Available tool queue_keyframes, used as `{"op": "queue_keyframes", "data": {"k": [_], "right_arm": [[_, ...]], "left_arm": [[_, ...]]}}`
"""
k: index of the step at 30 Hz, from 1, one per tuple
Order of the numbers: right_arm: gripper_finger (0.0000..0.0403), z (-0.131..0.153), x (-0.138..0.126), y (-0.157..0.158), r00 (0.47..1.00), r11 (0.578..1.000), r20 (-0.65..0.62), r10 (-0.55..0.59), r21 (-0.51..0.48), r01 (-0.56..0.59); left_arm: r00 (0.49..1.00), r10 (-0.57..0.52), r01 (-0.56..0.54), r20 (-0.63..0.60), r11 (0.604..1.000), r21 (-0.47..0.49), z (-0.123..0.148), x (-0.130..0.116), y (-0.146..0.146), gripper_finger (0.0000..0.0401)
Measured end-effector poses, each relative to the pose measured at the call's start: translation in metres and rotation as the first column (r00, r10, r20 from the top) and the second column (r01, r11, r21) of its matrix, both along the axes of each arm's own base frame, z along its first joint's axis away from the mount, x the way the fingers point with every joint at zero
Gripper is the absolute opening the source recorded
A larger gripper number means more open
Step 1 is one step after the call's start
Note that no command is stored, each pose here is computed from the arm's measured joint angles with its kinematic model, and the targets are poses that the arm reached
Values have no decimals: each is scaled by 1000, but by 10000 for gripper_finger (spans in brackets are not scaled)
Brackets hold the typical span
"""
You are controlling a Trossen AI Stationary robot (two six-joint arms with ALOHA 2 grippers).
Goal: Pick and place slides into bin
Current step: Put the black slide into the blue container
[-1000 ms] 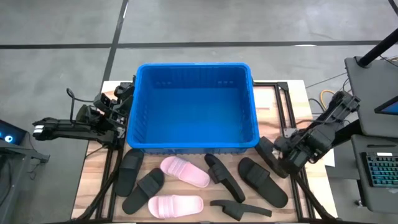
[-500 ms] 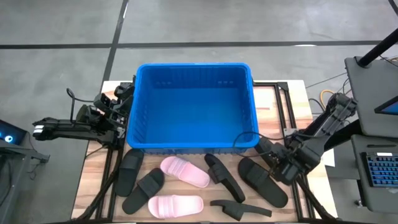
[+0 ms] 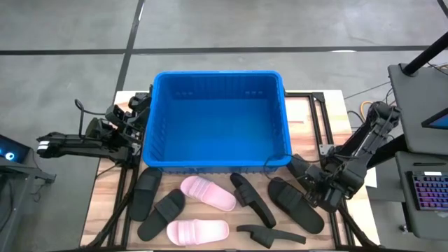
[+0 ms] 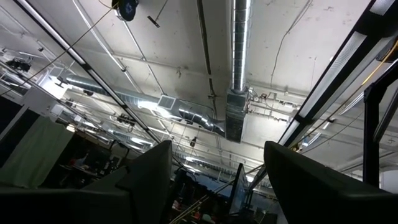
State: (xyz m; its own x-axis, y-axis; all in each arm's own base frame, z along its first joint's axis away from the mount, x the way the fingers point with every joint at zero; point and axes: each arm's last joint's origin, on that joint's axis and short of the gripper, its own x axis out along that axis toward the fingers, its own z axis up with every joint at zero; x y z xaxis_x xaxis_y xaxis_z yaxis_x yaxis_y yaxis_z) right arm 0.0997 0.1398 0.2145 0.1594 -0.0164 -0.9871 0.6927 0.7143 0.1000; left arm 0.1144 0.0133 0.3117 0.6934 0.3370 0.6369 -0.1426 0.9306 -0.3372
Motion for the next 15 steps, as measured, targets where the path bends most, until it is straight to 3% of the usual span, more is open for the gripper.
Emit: {"op": "queue_keyframes", "data": {"k": [7, 15], "right_arm": [[206, -20, -7, -5, 998, 998, -9, -55, -4, 55], [205, -26, -9, -8, 999, 999, -21, -45, -23, 44]], "left_arm": [[1000, 0, 0, -1, 1000, 0, 0, 0, 0, 240], [1000, 0, 0, -1, 1000, 0, 0, 0, 0, 240]]}}
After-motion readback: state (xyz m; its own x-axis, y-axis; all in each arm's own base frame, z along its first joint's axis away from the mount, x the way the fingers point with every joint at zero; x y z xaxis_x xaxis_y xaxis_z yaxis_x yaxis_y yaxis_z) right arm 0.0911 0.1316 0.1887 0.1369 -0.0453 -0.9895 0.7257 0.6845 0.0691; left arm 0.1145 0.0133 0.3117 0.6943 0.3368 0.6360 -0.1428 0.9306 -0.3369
